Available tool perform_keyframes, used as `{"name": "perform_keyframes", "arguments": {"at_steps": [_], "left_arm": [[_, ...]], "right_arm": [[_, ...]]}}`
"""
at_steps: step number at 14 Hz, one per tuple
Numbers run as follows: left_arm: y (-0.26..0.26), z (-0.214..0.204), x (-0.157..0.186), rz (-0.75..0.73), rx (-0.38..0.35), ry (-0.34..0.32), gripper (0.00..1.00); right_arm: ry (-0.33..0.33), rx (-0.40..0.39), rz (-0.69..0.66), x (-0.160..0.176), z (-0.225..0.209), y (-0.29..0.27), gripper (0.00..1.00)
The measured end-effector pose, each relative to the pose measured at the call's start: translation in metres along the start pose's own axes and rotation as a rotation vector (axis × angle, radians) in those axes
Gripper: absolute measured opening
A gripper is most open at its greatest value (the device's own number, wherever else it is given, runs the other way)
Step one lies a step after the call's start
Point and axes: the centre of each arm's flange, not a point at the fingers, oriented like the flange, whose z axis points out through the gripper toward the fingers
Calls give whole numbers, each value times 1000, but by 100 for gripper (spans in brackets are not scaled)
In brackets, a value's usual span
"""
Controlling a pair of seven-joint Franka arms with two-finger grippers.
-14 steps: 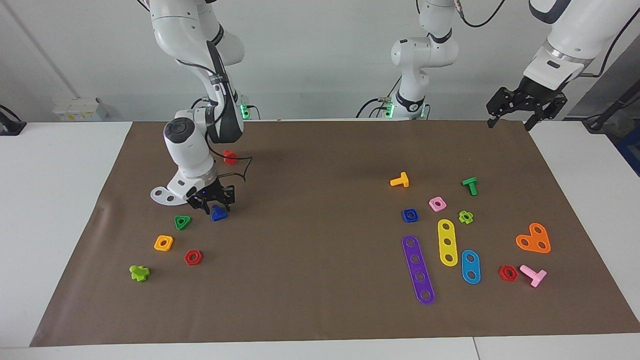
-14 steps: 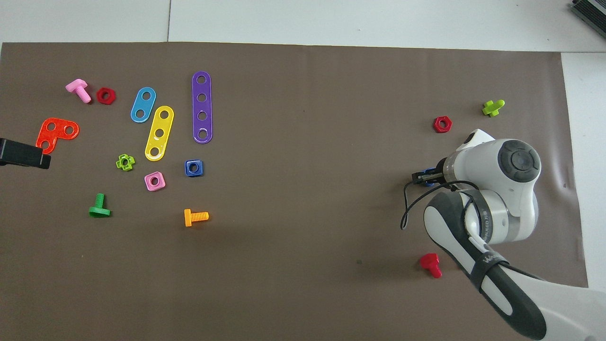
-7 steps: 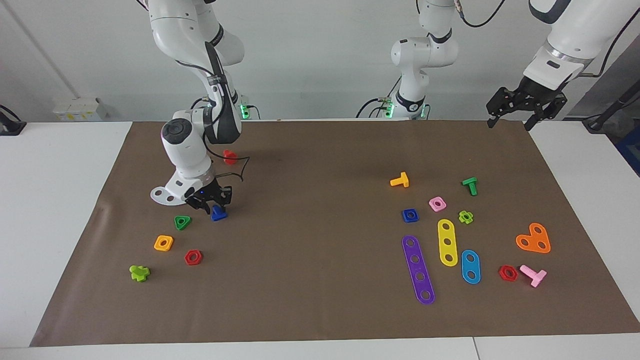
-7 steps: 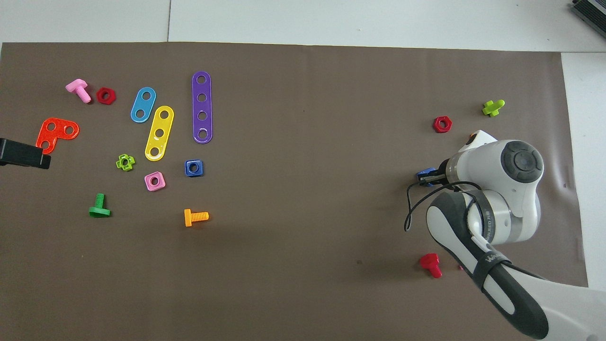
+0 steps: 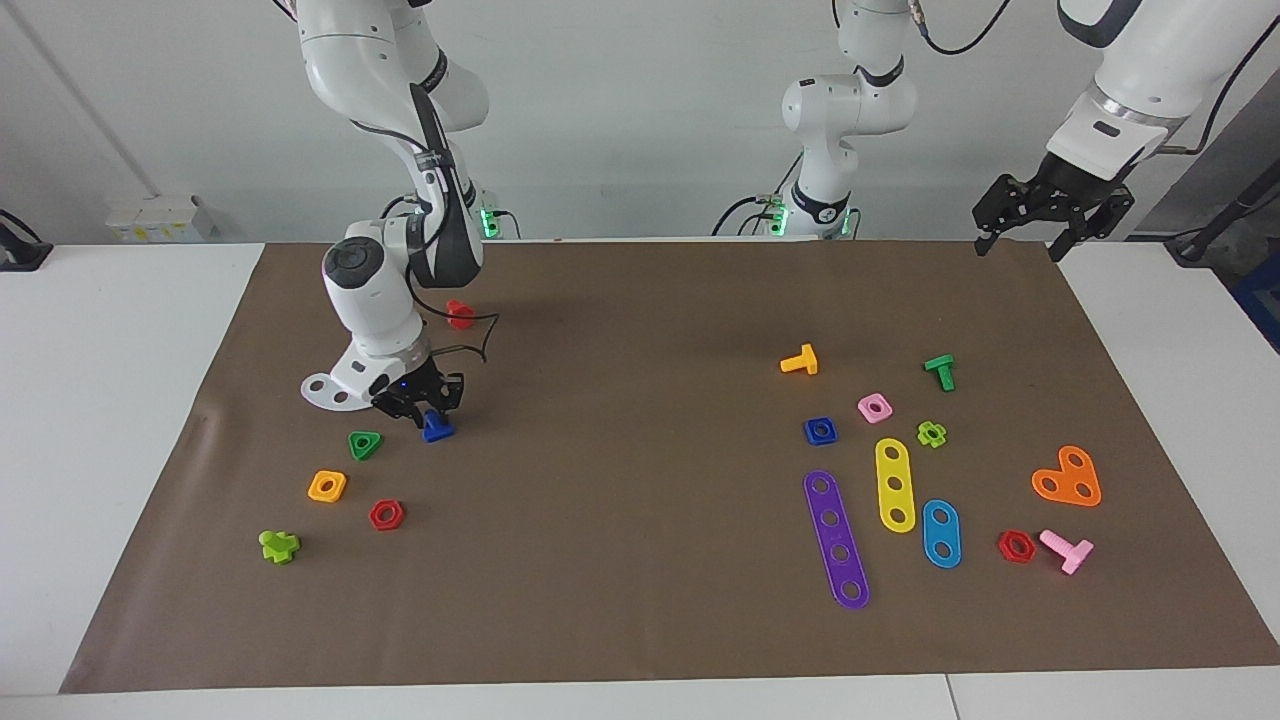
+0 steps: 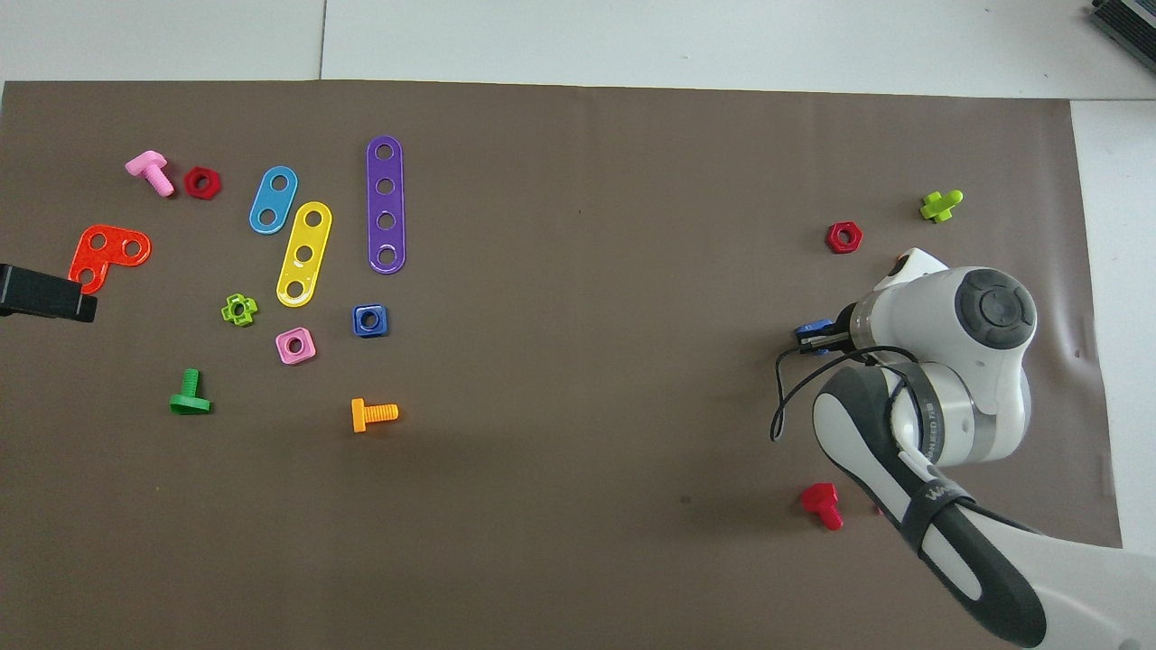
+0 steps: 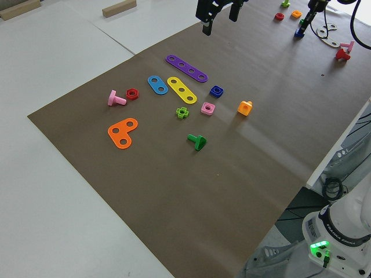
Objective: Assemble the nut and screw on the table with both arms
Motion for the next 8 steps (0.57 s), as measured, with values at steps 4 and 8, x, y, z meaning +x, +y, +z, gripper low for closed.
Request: {"name": "perform_keyframes", "arguments": {"at_steps": [4, 8], "left_arm": [[0, 0, 0, 0, 0, 0, 100], [0, 0, 0, 0, 0, 0, 100]], "right_arm": [[0, 0, 0, 0, 0, 0, 19], [-11, 2, 15, 7, -14, -1, 19]]}}
